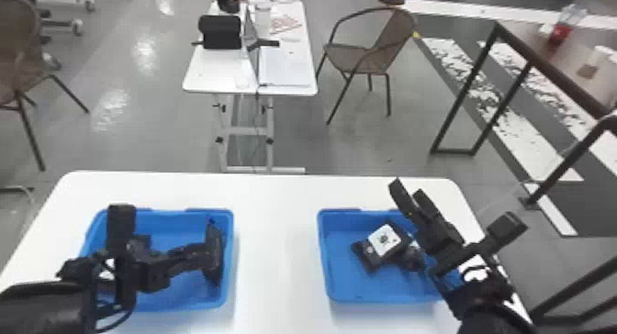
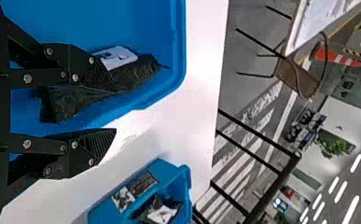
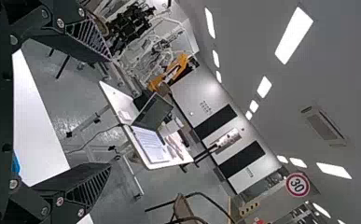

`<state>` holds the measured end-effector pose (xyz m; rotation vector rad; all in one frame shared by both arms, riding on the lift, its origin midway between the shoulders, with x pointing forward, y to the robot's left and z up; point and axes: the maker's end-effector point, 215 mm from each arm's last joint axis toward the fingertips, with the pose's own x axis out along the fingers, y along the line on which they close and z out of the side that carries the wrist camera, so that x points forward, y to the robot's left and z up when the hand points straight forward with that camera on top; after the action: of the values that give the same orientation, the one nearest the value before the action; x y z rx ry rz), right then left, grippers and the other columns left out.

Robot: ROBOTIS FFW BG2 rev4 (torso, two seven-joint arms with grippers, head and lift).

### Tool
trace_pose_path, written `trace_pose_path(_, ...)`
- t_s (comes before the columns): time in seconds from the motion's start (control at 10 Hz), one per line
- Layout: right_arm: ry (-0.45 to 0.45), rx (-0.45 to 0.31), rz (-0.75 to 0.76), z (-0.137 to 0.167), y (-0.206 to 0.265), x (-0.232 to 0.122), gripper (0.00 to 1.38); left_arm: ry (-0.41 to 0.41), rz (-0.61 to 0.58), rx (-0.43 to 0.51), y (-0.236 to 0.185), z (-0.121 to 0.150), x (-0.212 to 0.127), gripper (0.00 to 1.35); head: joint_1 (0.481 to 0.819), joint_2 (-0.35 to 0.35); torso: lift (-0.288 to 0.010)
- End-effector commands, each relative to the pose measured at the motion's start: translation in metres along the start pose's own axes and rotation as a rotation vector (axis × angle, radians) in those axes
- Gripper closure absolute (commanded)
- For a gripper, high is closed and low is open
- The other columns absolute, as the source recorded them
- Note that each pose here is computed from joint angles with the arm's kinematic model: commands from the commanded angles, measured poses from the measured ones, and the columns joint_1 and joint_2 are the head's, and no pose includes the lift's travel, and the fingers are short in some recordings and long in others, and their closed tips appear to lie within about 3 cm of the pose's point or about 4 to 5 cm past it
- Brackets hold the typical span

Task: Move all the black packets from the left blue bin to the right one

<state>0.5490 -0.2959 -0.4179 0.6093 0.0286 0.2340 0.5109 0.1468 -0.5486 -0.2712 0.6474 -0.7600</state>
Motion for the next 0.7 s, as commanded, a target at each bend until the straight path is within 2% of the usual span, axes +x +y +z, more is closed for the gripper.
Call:
trace_pose_path(0.0,0.012,0.011,0.015,-0.004,0.006,0.003,0.24,-0.043,-0.067,0.037,-0.016,0.009,-0.012,0.82,0.695,-0.153,0.0)
trace_pose_path(0.3,0.021,0.03,0.031,-0.012,0.011,0.006,0.24,0.01,0.015,-0.039,0.001,-0.02,-0.026,0.8,0.695,-0.141,0.0)
trace_pose_path(0.5,0.027,0.034,0.033,-0.014,0.012,0.005,0.24,0.019,0.086,-0.068,0.018,-0.031,-0.041,0.31,0.695,-0.121,0.0)
trace_pose_path(0.6,0.029,0.038,0.033,-0.016,0.011,0.004,0.24,0.013,0.101,-0.074,0.024,-0.03,-0.047,0.16,0.695,-0.108,0.0)
